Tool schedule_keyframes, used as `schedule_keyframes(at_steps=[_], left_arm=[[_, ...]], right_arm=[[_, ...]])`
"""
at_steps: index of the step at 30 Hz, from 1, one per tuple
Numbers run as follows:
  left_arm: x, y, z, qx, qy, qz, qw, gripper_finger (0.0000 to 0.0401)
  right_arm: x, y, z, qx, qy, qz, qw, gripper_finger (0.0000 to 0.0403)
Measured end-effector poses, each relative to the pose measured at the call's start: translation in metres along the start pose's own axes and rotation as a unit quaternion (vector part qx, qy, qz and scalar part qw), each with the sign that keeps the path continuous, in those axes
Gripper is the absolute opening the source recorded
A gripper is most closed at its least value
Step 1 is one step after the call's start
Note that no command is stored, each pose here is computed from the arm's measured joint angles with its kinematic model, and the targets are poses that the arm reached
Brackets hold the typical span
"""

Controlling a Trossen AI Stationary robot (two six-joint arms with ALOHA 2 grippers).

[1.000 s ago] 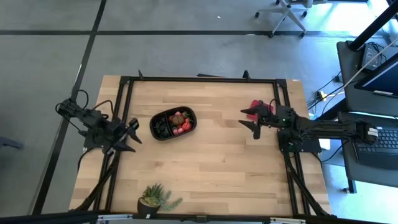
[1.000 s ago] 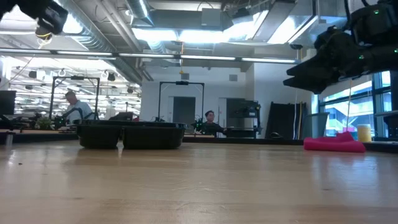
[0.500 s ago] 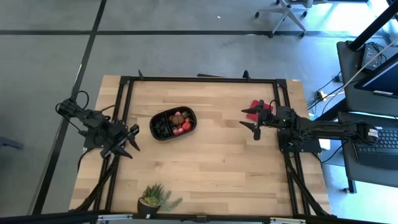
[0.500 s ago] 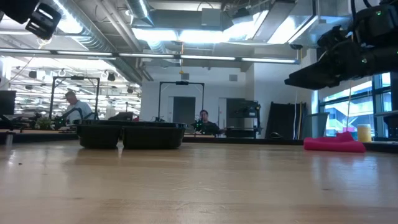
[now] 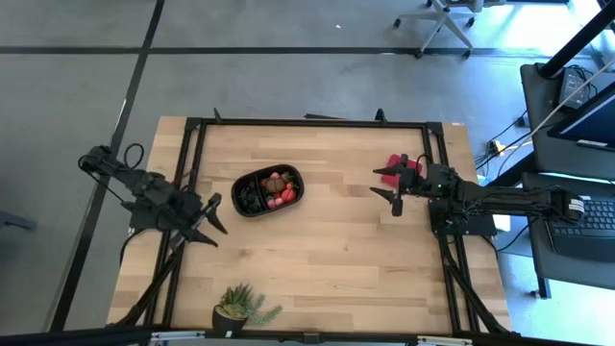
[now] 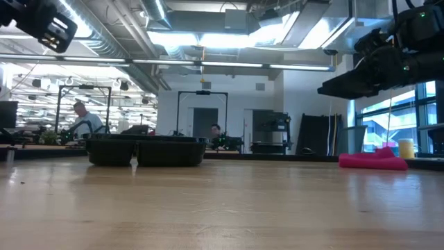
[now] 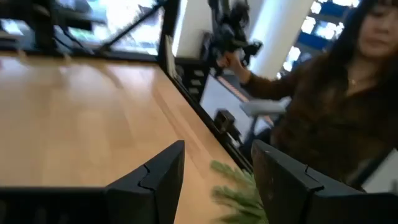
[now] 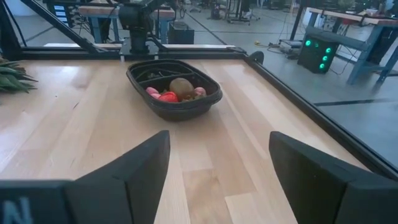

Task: Pick and placing Produce into tupperware
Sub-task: Adjust the black plotted plants

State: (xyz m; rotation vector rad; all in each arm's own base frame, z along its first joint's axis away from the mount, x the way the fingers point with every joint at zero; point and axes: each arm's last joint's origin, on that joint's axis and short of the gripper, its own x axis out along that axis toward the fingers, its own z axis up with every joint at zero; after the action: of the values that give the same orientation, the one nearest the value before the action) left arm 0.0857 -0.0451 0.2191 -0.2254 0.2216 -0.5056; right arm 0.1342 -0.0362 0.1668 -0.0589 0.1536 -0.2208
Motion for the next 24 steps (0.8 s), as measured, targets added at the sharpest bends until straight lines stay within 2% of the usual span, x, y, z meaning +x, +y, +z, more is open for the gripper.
schedule_keyframes(at_steps=[7, 11, 17, 24], left_arm=[[0.03, -0.008, 0.02, -0.009, 0.096, -0.013, 0.995, 0.0179], [0.055, -0.021, 0.04, -0.018, 0.151, -0.03, 0.988, 0.0179], [0.094, -0.048, 0.065, -0.124, 0.227, -0.029, 0.966, 0.0179], [0.125, -0.065, 0.067, -0.248, 0.271, 0.013, 0.93, 0.0179]], right_arm=[[0.0, 0.0, 0.0, 0.0, -0.001, 0.0, 1.0, 0.0275], [0.0, 0.0, 0.0, 0.001, -0.001, 0.0, 1.0, 0.0275], [0.0, 0.0, 0.0, -0.001, -0.001, 0.0, 1.0, 0.0275], [0.0, 0.0, 0.0, -0.003, -0.002, 0.0, 1.0, 0.0275]])
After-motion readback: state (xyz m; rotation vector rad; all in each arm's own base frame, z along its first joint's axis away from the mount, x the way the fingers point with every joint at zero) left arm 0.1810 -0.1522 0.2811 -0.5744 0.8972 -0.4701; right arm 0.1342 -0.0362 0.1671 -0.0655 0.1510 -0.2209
